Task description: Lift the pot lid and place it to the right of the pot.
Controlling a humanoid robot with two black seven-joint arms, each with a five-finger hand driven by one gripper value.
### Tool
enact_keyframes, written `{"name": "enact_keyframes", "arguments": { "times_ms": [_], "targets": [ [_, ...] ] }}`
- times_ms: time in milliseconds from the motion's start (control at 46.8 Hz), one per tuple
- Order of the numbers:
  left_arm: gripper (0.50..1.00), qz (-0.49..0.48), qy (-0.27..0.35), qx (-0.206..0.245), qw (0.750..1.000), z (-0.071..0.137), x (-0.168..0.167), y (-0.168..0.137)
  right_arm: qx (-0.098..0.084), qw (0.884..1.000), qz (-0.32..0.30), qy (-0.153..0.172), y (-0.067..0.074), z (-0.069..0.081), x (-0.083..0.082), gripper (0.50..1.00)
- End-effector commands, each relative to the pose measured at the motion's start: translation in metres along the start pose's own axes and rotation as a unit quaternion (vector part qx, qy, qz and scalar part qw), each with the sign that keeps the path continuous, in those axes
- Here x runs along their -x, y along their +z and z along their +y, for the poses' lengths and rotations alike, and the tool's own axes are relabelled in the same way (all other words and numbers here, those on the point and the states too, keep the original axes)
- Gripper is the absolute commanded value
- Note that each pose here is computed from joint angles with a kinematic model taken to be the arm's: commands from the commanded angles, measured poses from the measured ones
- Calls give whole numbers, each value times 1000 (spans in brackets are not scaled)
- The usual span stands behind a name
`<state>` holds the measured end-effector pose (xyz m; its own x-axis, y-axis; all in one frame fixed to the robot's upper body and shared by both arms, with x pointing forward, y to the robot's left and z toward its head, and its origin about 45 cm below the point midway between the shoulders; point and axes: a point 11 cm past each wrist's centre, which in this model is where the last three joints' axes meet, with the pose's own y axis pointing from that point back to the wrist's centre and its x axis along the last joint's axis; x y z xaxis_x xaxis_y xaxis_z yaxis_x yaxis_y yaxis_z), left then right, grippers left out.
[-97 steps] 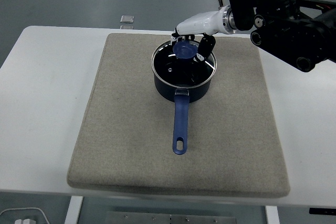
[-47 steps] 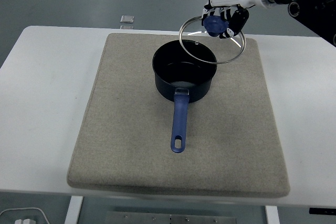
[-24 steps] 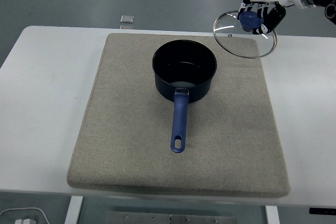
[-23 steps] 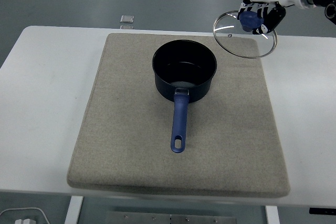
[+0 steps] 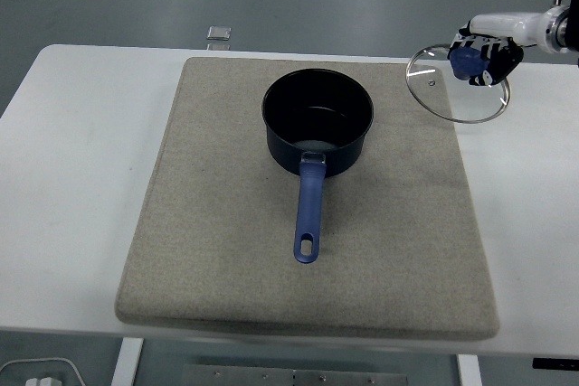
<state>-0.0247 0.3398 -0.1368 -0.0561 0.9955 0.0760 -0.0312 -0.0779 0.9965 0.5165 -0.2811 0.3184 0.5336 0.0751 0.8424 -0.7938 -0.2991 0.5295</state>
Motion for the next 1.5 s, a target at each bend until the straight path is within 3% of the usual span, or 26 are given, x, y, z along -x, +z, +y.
{"name": "enact_keyframes", "arguments": {
  "times_ms": [0, 128, 321, 641, 983, 1068, 1175, 1261, 1346, 1474],
  "targets": [
    [1000, 0, 0, 0, 1000, 0, 0, 0, 1, 1000, -2, -2, 1, -5, 9, 500],
    [1000, 0, 0, 0, 1000, 0, 0, 0, 6, 1000, -5, -8, -2, -13, 23, 500],
    [1000, 0, 0, 0, 1000, 0, 0, 0, -5, 1000, -5, -13, -17, -23, 35, 500],
    [1000, 0, 0, 0, 1000, 0, 0, 0, -1, 1000, -7, -11, -20, -28, 39, 500],
    [1000, 0, 0, 0, 1000, 0, 0, 0, -8, 1000, -6, -7, -26, -31, 42, 500],
    [1000, 0, 0, 0, 1000, 0, 0, 0, -9, 1000, -7, -6, -27, -31, 42, 566],
    [1000, 0, 0, -1, 1000, 0, 0, 0, -12, 1000, -8, -7, -28, -32, 43, 737],
    [1000, 0, 0, 0, 1000, 0, 0, 0, -12, 1000, -8, -7, -28, -32, 43, 831],
    [1000, 0, 0, 0, 1000, 0, 0, 0, -15, 1000, -7, -8, -30, -32, 43, 860],
    [1000, 0, 0, 0, 1000, 0, 0, 0, -19, 1000, -6, -9, -33, -32, 40, 860]
  ]
}}
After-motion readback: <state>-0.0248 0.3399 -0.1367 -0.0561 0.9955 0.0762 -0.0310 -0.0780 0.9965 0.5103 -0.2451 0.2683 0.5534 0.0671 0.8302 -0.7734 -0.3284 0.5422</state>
